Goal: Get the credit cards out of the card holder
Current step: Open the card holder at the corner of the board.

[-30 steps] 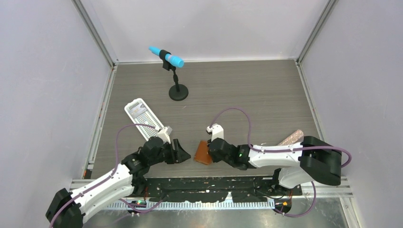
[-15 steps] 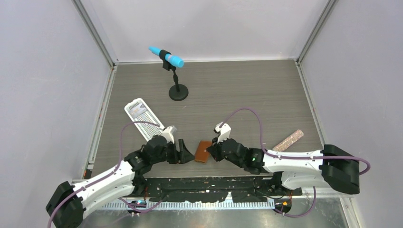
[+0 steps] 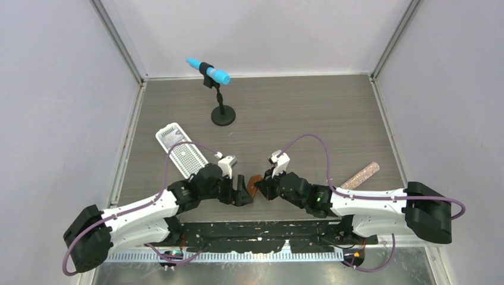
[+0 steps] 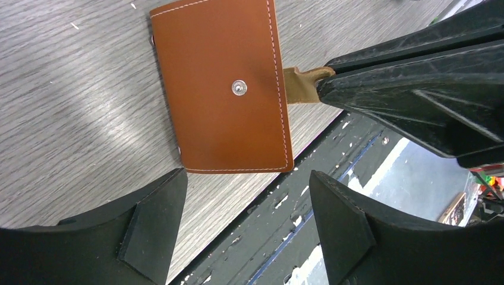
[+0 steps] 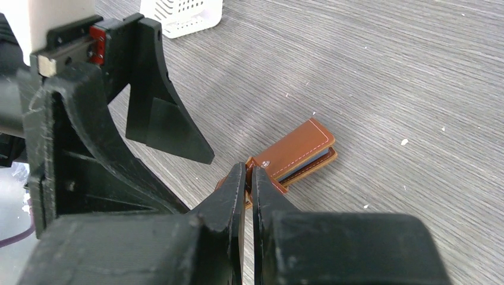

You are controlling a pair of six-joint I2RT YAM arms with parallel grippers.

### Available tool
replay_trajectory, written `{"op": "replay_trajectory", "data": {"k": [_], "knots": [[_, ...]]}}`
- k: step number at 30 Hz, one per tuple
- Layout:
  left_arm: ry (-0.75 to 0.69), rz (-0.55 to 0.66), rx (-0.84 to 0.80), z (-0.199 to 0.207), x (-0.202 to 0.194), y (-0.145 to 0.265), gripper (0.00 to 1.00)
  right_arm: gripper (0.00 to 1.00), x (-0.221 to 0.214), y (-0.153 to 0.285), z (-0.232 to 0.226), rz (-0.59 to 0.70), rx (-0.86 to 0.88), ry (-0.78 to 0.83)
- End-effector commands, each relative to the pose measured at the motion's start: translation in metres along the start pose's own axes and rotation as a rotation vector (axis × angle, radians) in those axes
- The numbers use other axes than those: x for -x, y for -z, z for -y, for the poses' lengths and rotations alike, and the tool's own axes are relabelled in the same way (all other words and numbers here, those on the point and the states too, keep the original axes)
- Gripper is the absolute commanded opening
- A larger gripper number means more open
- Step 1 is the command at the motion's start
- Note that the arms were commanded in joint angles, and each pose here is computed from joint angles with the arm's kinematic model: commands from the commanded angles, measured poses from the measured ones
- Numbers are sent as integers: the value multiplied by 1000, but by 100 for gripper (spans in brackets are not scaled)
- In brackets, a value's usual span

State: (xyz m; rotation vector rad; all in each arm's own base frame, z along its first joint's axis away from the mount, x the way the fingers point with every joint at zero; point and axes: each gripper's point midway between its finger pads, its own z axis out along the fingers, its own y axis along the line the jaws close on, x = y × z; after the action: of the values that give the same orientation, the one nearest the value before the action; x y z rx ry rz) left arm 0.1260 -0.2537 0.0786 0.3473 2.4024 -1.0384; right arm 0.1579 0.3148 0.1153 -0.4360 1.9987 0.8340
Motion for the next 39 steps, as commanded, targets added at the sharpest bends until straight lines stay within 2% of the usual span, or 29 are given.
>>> {"op": "replay_trajectory", "data": {"k": [1,7,12,20,23,26,39], "knots": [[-64,30,-53,19,15,-2,78,5,20,-1,-15,67,44,-50],[-74,35,-20,12,15,-7,77,5,26,-1,-18,66,41,-34],[-60,47,31,2,15,-6,70,5,21,0,-13,51,25,-24],[-36,138,108,-17,20,5,63,5,10,6,2,39,6,-20],[-32,166,136,-23,25,5,58,5,9,8,5,38,9,-19],[-26,159,157,-26,24,4,54,5,8,8,9,35,8,-20],[5,117,254,-43,20,-8,49,5,8,9,15,23,46,-1]]}}
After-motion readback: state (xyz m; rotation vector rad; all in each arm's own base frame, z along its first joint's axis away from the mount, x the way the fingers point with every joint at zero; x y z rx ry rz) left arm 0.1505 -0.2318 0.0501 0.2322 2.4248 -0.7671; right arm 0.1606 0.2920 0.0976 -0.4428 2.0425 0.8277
